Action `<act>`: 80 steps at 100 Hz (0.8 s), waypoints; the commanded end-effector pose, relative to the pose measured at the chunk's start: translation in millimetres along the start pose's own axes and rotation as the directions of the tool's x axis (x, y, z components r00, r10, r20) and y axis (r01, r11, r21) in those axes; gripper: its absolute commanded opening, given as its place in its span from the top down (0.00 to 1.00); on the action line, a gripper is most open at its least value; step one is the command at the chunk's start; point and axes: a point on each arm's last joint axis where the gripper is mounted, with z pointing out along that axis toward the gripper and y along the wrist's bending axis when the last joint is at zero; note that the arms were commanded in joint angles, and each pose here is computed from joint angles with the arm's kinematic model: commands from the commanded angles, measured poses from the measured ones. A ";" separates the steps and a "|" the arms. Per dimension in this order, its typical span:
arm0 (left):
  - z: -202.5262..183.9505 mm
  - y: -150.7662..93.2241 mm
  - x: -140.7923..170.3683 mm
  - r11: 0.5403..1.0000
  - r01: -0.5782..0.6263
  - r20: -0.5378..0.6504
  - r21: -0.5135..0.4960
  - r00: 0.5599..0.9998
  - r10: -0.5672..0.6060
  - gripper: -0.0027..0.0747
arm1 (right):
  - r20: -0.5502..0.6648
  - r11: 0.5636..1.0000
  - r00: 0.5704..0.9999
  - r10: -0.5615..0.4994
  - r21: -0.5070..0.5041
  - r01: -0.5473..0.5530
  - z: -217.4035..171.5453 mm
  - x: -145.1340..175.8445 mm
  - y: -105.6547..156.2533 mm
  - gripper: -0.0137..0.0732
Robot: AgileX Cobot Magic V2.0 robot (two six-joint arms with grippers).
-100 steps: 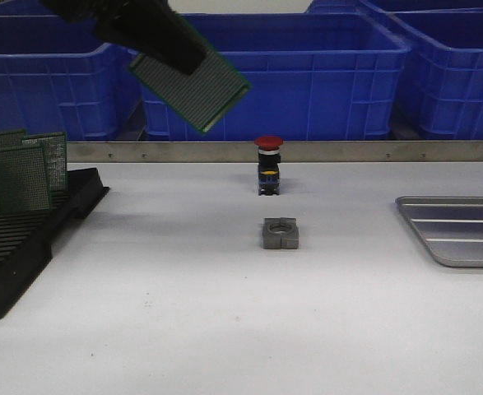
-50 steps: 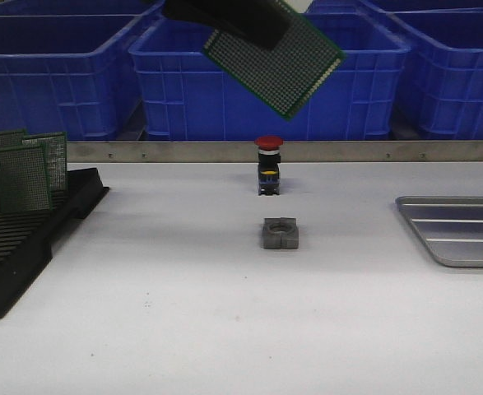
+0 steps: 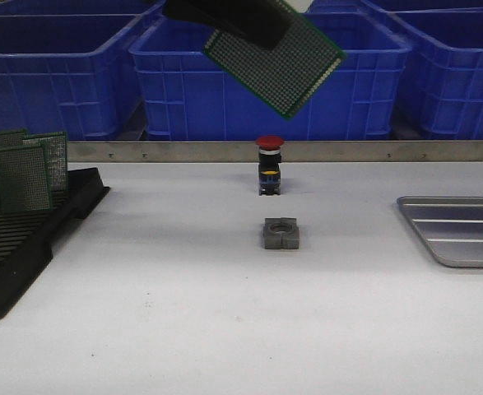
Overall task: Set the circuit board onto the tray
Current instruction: 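Pass the green board from the left gripper to the right gripper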
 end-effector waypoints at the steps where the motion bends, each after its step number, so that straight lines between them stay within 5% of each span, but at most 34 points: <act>1: -15.0 -7.1 -29.9 0.999 -0.035 0.097 -0.037 0.995 0.039 0.99 | 0.004 1.000 1.000 0.028 -0.011 -0.028 -0.2 -26.8 -0.2 0.97; 28: -15.0 -7.1 -29.9 0.999 -0.035 0.097 -0.037 0.995 0.039 0.99 | -0.314 0.999 0.949 0.029 -0.015 -0.036 33.9 -66.4 -0.7 0.96; 41: -15.0 -7.1 -29.9 0.999 -0.035 0.097 -0.037 0.995 0.039 0.99 | -0.404 0.996 0.913 0.060 -0.042 -0.084 59.0 -80.5 3.8 0.78; 59: -15.1 -7.0 -29.9 0.999 -0.035 0.096 -0.039 0.995 0.039 0.99 | -0.361 0.960 0.928 -0.092 -0.281 -0.014 86.5 -104.0 34.5 0.42; 80: -15.1 -7.0 -29.9 0.999 -0.035 0.096 -0.039 0.995 0.039 0.99 | -0.228 0.820 0.924 -0.306 -0.557 0.134 106.6 -126.6 90.5 0.40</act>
